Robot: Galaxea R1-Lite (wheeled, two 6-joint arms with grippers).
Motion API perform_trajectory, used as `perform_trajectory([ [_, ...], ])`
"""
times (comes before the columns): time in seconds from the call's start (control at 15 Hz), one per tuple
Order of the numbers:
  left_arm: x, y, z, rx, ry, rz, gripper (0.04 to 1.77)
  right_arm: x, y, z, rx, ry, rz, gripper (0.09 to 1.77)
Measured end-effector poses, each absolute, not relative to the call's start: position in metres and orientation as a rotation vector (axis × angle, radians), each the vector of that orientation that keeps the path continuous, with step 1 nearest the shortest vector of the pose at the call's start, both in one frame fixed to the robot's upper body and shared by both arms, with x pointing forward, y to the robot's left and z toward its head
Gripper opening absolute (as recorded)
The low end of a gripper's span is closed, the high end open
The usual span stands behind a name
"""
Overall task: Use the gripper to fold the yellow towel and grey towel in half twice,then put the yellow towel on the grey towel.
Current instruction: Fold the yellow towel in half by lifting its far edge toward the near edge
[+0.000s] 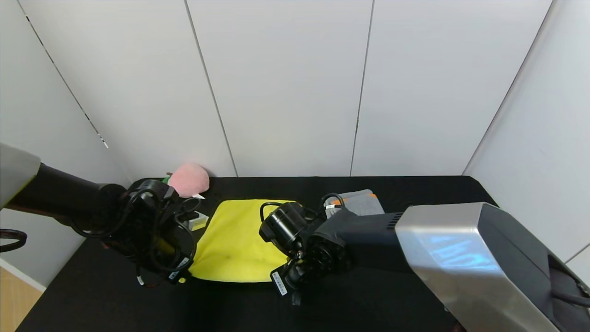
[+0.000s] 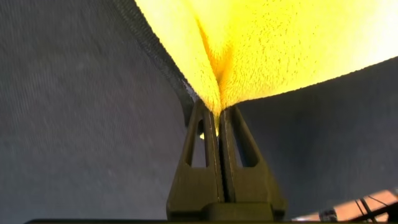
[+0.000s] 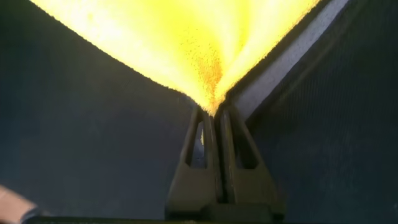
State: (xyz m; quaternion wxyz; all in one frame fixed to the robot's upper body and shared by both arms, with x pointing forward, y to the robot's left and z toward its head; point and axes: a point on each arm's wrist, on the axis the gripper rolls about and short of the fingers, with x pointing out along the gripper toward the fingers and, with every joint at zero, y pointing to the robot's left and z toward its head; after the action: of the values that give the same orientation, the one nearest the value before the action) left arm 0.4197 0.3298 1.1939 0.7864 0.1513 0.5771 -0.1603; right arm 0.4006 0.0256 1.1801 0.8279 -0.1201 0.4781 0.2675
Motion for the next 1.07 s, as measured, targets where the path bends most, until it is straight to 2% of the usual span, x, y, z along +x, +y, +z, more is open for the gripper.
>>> perform_trajectory([
  [0.4, 0.377, 0.330, 1.210, 0.320, 1.248, -0.345, 0.12, 0.382, 0.009, 1.210, -0.200, 1.152, 0.554, 0.14],
  [0.67, 0.345, 0.330, 1.225, 0.325, 1.217, -0.340, 0.12, 0.368, 0.009, 1.228, -0.178, 1.147, 0.564, 0.14],
  [1.07, 0.353, 0.329, 1.250, 0.260, 1.107, -0.271, 0.12, 0.376, 0.003, 1.246, -0.144, 1.066, 0.540, 0.14],
])
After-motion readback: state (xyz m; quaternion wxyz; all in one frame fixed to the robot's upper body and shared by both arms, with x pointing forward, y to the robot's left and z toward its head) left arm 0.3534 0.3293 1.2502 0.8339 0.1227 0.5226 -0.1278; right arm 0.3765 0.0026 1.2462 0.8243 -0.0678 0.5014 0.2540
